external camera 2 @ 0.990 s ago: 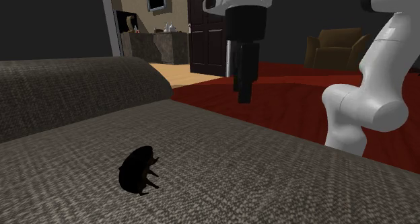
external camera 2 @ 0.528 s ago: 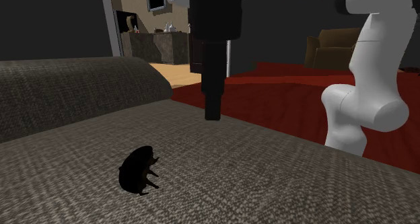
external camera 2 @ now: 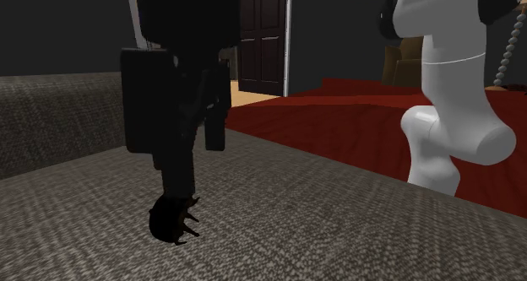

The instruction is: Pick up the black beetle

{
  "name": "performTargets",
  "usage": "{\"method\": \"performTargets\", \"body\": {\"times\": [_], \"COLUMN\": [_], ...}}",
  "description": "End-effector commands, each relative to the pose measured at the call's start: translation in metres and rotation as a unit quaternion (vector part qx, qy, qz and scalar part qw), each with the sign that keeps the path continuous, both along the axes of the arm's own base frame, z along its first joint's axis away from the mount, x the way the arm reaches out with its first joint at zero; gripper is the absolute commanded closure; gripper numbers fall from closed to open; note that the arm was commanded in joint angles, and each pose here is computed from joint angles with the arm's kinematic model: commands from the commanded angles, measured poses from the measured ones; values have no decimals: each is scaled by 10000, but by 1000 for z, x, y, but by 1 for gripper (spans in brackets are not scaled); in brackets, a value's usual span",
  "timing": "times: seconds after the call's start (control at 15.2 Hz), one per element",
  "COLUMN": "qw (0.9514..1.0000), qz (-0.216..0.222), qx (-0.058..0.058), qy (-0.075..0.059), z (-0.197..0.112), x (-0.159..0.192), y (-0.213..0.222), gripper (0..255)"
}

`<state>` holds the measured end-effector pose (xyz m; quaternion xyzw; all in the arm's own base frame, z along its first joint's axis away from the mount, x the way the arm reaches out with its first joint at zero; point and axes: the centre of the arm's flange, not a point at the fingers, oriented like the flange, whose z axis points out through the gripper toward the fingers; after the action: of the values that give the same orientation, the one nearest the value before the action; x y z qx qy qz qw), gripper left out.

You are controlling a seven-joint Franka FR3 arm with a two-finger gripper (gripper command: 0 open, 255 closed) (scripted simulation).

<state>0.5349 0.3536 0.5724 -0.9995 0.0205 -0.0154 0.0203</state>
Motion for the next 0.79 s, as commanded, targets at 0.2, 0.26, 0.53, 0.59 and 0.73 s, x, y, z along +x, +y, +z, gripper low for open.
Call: {"method": "performTargets", "body": {"times": [0.2, 0.26, 0.53, 0.59, 0.73], "qw": [10000, 10000, 10000, 10000, 10000], "qz": [-59, -59, -59, -59, -59], "qx": [9, 9, 9, 9, 9], "qy": [-32, -32, -32, -32, -32], "z": [-7, -13, -34, -42, -42], "x": [28, 28, 28, 28, 28], "y": [29, 29, 29, 29, 29], "gripper": [0, 0, 0, 0, 0]}}
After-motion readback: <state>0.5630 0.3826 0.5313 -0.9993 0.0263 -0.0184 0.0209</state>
